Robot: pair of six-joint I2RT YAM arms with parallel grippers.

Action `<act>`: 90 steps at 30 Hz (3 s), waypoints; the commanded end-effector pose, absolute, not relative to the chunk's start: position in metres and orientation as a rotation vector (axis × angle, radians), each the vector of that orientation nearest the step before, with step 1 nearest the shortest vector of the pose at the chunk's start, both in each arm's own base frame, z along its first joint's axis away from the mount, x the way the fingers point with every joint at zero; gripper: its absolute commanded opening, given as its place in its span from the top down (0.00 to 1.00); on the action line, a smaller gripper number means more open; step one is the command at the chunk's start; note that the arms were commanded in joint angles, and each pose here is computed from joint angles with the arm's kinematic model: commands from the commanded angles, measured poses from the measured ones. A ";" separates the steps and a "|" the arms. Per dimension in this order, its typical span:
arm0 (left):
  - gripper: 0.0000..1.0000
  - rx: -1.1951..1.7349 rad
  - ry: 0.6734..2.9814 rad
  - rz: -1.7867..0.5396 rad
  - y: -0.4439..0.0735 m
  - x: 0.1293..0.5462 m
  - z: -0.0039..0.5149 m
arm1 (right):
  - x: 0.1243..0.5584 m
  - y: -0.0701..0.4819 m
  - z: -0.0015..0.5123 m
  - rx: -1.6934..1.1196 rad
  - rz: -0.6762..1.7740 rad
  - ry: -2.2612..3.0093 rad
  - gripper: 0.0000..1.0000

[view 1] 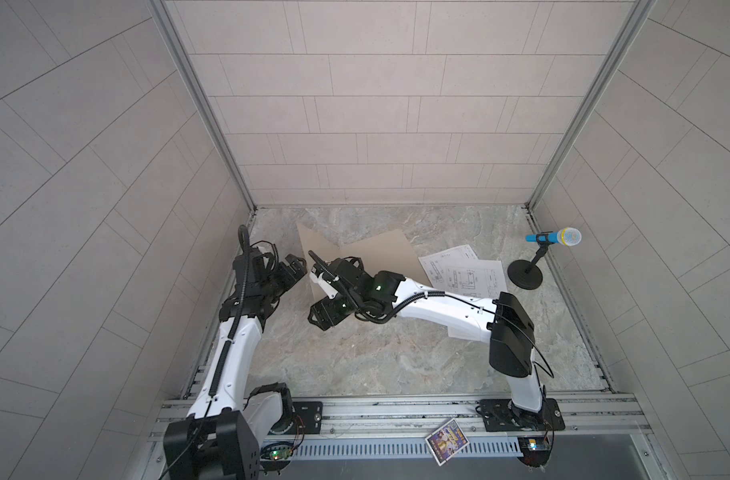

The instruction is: Put the files into the folder

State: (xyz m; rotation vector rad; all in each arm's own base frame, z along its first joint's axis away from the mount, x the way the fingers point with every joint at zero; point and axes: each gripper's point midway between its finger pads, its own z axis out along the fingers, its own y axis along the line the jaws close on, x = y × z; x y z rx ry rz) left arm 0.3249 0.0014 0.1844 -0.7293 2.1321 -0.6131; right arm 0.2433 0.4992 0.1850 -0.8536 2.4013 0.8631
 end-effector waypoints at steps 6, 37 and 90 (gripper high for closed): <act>0.00 -0.841 2.142 -0.389 0.033 0.299 0.190 | 0.227 0.520 0.252 -0.945 1.069 2.175 0.01; 0.29 -0.387 2.540 -0.667 -0.122 0.384 0.119 | 0.331 0.213 0.138 -0.177 0.668 2.447 0.25; 0.29 0.191 2.740 -1.233 -0.454 0.244 0.034 | 0.270 -0.039 0.026 0.859 0.269 2.601 0.01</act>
